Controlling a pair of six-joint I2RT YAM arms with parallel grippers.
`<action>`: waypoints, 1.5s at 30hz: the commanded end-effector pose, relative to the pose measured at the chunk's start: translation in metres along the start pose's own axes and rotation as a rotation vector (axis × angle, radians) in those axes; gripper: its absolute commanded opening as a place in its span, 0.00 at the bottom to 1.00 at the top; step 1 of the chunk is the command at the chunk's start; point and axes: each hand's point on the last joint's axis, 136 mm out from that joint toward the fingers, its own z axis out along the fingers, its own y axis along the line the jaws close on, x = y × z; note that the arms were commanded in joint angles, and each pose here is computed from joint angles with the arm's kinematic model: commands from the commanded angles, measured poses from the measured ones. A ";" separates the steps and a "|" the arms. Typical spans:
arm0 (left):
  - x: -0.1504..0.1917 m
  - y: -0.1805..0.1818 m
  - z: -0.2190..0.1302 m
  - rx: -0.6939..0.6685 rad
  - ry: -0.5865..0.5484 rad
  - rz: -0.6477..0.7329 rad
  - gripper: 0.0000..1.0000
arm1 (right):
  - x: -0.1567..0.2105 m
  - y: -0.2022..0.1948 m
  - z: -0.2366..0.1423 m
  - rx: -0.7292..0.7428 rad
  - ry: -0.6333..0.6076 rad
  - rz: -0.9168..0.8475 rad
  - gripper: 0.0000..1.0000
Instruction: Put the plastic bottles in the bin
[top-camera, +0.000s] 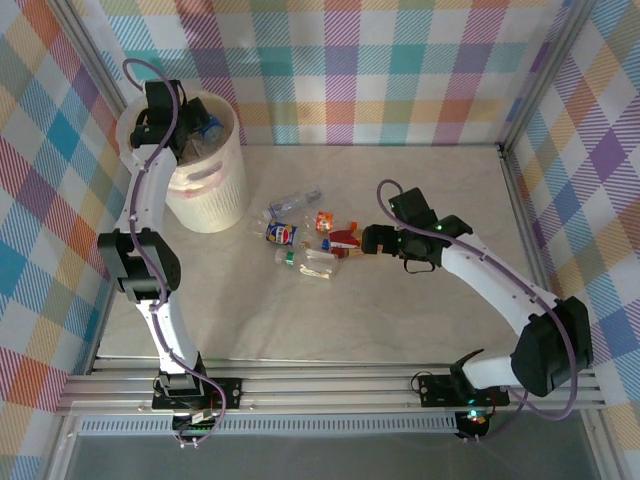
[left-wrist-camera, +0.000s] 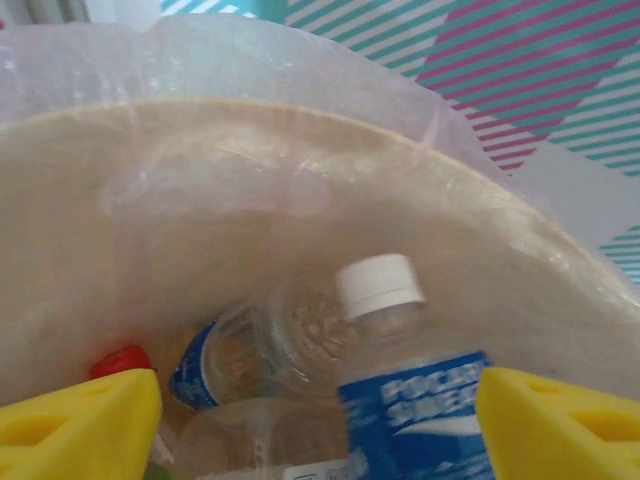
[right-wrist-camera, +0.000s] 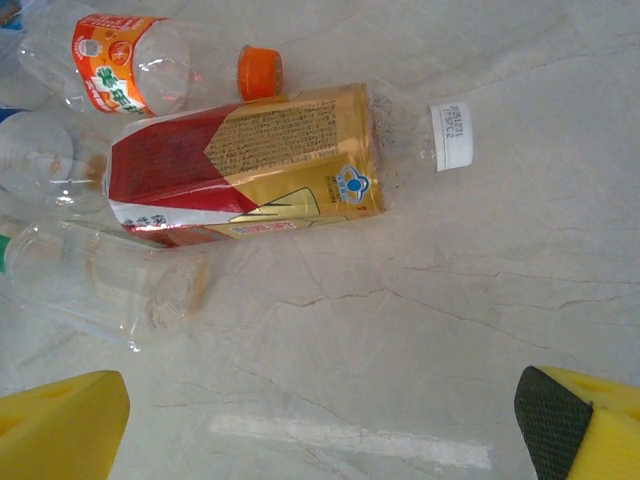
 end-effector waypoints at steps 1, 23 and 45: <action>-0.038 0.014 -0.043 -0.043 -0.096 0.001 0.85 | -0.017 0.010 -0.003 -0.035 -0.031 -0.019 1.00; 0.052 -0.037 -0.198 0.363 -0.043 -0.030 1.00 | -0.052 0.028 0.041 -0.148 0.066 -0.176 1.00; 0.315 -0.066 -0.201 0.237 0.377 -0.434 1.00 | -0.043 0.012 0.041 -0.081 0.075 -0.144 1.00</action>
